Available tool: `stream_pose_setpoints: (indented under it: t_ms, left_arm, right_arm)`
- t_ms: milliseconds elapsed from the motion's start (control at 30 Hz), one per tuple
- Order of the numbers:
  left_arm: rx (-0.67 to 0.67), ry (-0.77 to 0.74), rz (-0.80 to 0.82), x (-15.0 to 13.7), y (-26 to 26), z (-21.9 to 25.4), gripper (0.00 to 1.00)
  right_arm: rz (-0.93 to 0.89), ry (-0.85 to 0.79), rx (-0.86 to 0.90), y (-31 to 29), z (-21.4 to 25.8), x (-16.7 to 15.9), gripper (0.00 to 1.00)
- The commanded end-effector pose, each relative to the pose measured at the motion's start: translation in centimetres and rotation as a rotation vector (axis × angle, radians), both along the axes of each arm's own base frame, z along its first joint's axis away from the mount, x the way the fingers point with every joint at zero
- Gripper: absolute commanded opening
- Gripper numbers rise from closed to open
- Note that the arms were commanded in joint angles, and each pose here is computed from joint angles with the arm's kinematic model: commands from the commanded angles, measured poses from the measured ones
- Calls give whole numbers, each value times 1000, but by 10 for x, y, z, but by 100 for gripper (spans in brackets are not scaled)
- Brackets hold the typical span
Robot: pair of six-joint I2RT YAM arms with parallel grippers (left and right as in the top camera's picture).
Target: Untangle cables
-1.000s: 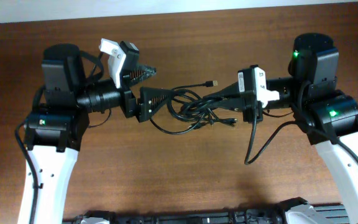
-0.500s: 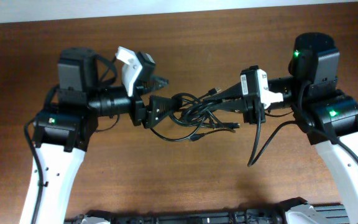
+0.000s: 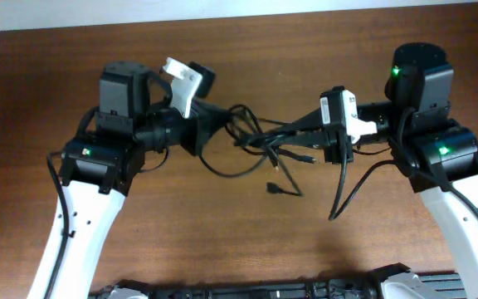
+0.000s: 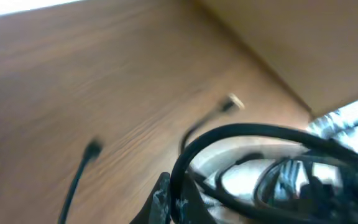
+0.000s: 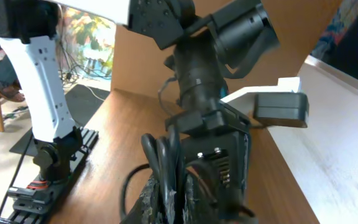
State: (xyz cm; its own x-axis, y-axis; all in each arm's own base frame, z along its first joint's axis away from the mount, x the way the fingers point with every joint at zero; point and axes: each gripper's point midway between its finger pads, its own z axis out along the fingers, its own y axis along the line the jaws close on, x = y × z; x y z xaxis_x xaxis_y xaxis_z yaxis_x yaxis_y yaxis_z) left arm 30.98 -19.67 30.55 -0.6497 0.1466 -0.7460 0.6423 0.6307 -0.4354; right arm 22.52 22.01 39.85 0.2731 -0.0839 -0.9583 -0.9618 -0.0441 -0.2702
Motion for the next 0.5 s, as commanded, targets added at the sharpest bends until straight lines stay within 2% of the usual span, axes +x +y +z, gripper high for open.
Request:
stream_pose_setpoints:
  t_ms: [0, 133, 233, 300, 333, 367, 433, 467]
  left_arm:
    - [48, 163, 536, 44, 59, -19, 0]
    - [-10, 242, 621, 44, 62, -21, 0]
    - [-83, 405, 826, 40, 76, -33, 0]
    - [-125, 463, 893, 39, 79, -36, 0]
    - [-139, 466, 899, 40, 79, -34, 4]
    - [-144, 456, 898, 42, 78, -33, 17]
    - [-143, 423, 886, 46, 78, -29, 87]
    - [-141, 412, 897, 47, 80, -28, 99]
  right_arm:
    - [72, 15, 36, 0, 11, -18, 4]
    - [66, 14, 33, 0, 10, -17, 4]
    - [64, 16, 33, -1, 10, -16, 4]
    - [49, 37, 28, 0, 11, -14, 4]
    - [38, 49, 25, 0, 11, -12, 4]
    - [34, 62, 27, 0, 12, -11, 4]
    - [33, 65, 28, 0, 14, -10, 4]
    - [33, 65, 28, 0, 14, -10, 4]
